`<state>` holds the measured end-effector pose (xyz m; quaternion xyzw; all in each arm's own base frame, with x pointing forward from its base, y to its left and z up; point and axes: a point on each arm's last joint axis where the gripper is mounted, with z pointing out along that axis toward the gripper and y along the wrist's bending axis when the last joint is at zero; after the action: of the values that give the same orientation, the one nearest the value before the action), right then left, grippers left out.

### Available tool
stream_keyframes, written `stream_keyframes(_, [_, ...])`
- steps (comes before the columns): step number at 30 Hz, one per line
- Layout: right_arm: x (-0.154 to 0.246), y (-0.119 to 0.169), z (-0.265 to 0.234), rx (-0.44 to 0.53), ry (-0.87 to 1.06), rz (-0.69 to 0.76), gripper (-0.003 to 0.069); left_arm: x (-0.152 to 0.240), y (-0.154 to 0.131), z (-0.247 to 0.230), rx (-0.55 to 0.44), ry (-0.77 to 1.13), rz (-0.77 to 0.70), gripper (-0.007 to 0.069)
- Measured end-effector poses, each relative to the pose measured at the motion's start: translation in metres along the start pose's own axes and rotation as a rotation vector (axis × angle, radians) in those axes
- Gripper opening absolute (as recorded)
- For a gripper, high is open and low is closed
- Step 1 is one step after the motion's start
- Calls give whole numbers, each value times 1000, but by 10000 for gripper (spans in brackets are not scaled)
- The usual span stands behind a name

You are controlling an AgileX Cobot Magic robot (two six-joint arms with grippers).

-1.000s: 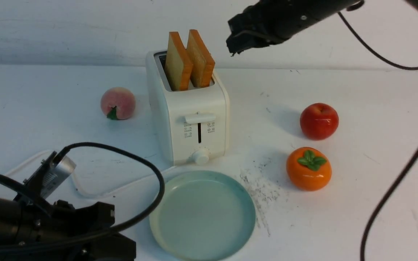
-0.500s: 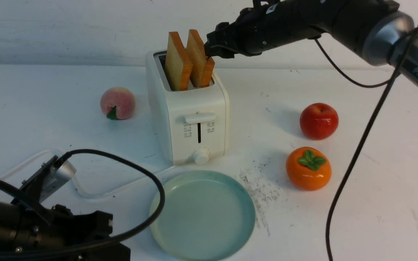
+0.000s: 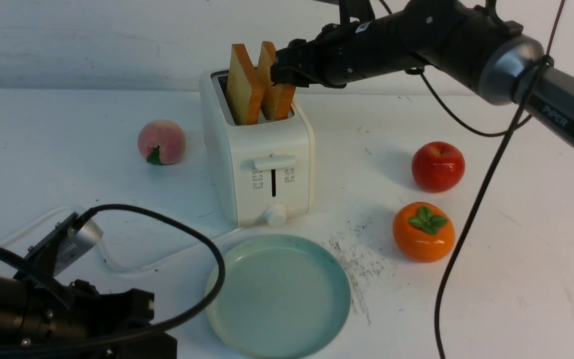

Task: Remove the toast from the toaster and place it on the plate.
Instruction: Use the right arm to take out a slice of bread

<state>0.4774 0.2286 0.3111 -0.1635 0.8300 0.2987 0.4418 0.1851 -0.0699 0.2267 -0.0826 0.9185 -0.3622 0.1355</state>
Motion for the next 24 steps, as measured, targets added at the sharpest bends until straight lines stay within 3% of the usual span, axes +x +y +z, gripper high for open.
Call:
stream_keyframes(7, [2, -1, 3, -2, 1, 6, 368, 0, 0, 0, 0, 0, 0, -3])
stream_keyframes(12, [2, -1, 3, -8, 7, 7, 281, 0, 0, 0, 0, 0, 0, 0])
stream_keyframes(15, [2, 0, 3, -10, 12, 6, 173, 0, 0, 0, 0, 0, 0, 3])
stream_keyframes(16, [2, 0, 3, -10, 12, 5, 173, 0, 0, 0, 0, 0, 0, 3])
stream_keyframes(17, [2, 0, 3, -9, 13, 4, 118, 0, 0, 0, -1, 0, 1, 4])
stream_keyframes(24, [-1, 1, -1, -10, 4, -2, 80, 0, 1, 0, -14, 5, 13, 12])
